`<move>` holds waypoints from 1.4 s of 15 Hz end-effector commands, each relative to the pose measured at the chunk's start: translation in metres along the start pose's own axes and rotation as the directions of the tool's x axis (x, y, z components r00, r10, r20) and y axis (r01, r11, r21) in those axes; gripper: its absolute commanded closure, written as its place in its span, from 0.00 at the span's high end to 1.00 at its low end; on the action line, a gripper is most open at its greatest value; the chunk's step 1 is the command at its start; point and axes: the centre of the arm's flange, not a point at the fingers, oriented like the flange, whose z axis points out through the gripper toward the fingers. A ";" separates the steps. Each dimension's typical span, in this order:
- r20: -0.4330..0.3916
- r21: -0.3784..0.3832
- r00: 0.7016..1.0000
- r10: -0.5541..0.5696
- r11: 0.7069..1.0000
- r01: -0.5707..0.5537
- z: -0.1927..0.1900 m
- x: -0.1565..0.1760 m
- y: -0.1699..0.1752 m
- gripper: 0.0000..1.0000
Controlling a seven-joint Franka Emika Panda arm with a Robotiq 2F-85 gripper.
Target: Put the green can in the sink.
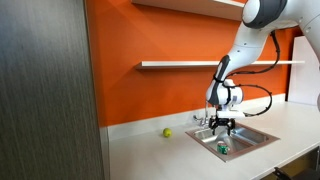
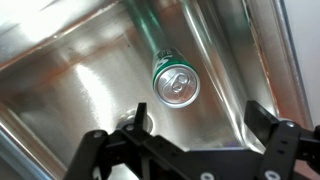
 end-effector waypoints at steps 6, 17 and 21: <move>0.002 0.028 0.999 -0.049 0.998 0.049 -0.044 -0.073 0.005 1.00; 0.039 0.029 0.997 -0.062 0.998 0.061 -0.052 -0.118 -0.008 1.00; 0.037 0.030 0.997 -0.063 0.998 0.062 -0.055 -0.121 -0.008 1.00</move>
